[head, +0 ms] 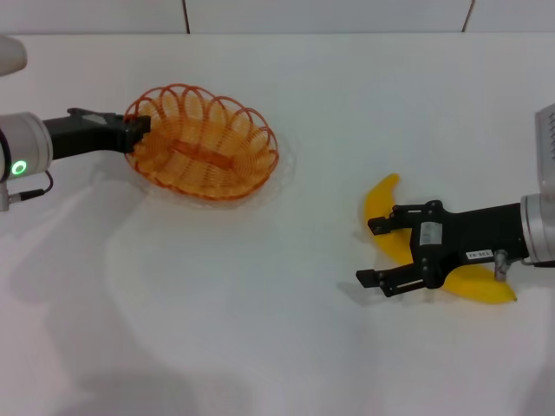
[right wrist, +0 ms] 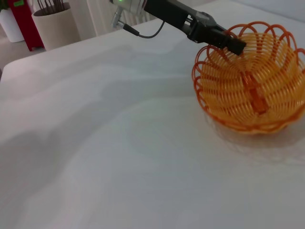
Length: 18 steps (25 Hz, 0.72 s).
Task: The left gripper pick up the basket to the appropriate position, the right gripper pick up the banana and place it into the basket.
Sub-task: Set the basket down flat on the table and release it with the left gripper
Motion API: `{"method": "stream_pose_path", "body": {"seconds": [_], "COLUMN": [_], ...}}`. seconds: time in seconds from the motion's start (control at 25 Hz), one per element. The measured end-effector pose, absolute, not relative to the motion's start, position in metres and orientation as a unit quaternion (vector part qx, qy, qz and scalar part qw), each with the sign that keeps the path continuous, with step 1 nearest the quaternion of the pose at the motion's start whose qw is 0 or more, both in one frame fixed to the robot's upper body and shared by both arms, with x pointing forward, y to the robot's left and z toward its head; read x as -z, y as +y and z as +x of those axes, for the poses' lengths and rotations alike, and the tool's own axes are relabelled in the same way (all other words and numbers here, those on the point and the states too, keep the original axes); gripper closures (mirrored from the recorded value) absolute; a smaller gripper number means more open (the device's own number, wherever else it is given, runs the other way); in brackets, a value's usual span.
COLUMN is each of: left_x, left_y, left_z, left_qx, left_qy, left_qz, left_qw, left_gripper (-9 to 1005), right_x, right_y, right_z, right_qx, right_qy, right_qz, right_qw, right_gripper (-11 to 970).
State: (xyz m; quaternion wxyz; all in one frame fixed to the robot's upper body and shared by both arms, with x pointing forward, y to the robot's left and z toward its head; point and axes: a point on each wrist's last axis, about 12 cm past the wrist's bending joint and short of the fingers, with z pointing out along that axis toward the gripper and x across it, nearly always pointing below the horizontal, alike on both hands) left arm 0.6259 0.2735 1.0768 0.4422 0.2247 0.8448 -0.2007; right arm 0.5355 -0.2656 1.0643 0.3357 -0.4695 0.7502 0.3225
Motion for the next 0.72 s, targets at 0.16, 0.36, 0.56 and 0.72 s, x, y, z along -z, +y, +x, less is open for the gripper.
{"method": "stream_pose_path", "body": {"seconds": [0.16, 0.36, 0.56, 0.72], "left_x": [-1.070, -1.066, -1.060, -1.058], "left_y": [0.276, 0.276, 0.275, 0.275], "left_z": [0.623, 0.620, 0.617, 0.615], "left_qx": [0.197, 0.198, 0.203, 0.205], "left_qy": [0.850, 0.852, 0.856, 0.858], "left_qz": [0.213, 0.211, 0.207, 0.204], "left_qw": [0.439, 0.436, 0.428, 0.424], "left_gripper": [911, 911, 911, 910], "right_x": [-1.063, -1.062, -1.063, -1.063], "right_y": [-0.264, -0.260, -0.259, -0.259], "right_z": [0.536, 0.537, 0.538, 0.538], "right_qx": [-0.321, -0.325, -0.326, -0.326], "right_qy": [0.750, 0.749, 0.748, 0.748], "right_qz": [-0.473, -0.474, -0.475, -0.475], "right_qw": [0.333, 0.330, 0.329, 0.329], "right_gripper": [95, 96, 96, 97]}}
